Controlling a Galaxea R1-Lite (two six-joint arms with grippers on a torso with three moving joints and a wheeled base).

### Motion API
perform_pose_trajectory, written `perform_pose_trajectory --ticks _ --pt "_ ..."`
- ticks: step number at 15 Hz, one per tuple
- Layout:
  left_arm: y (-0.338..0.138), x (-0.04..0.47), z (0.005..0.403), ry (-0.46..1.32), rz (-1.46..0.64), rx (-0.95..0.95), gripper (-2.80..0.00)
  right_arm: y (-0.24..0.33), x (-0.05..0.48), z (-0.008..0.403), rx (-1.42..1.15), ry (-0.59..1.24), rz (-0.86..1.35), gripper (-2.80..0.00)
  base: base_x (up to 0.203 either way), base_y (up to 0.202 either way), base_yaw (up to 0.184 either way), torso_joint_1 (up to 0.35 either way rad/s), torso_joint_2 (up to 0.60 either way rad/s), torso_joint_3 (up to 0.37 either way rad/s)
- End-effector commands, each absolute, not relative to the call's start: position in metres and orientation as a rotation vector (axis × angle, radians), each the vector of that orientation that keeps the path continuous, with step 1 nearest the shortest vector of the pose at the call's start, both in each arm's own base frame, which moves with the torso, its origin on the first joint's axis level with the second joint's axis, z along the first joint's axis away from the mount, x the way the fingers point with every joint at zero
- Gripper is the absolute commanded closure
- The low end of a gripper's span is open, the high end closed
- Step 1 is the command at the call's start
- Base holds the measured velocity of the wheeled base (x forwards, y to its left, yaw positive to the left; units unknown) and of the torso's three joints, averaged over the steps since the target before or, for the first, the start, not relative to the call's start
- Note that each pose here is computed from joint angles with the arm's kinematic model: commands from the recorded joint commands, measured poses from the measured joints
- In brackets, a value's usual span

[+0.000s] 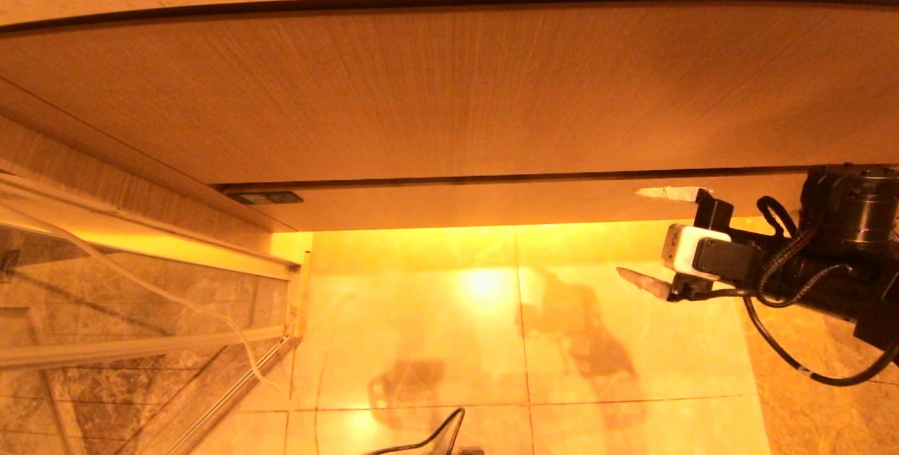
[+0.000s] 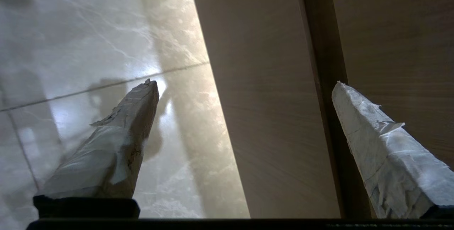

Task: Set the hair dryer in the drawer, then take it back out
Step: Pull open the drawer

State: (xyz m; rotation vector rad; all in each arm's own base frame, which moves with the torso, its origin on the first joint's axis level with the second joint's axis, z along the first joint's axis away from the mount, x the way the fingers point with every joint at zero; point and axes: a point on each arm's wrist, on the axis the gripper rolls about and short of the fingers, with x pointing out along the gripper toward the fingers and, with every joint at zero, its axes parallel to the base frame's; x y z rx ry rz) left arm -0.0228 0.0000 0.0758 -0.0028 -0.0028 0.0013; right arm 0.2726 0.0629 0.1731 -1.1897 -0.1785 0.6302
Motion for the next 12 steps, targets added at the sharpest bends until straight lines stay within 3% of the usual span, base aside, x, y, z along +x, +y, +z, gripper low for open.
perform_pose_trajectory --ticks 1,12 --pt "0.0 -0.023 0.076 -0.003 0.002 -0.003 0.0 0.065 0.287 0.164 -1.203 -0.152 0.607 -2.8 0.0 0.0 0.0 0.0 0.0 0.0" --pt "0.0 -0.023 0.076 -0.003 0.002 -0.003 0.0 0.07 0.317 0.161 -1.218 -0.174 0.528 -2.8 0.0 0.0 0.0 0.0 0.0 0.0"
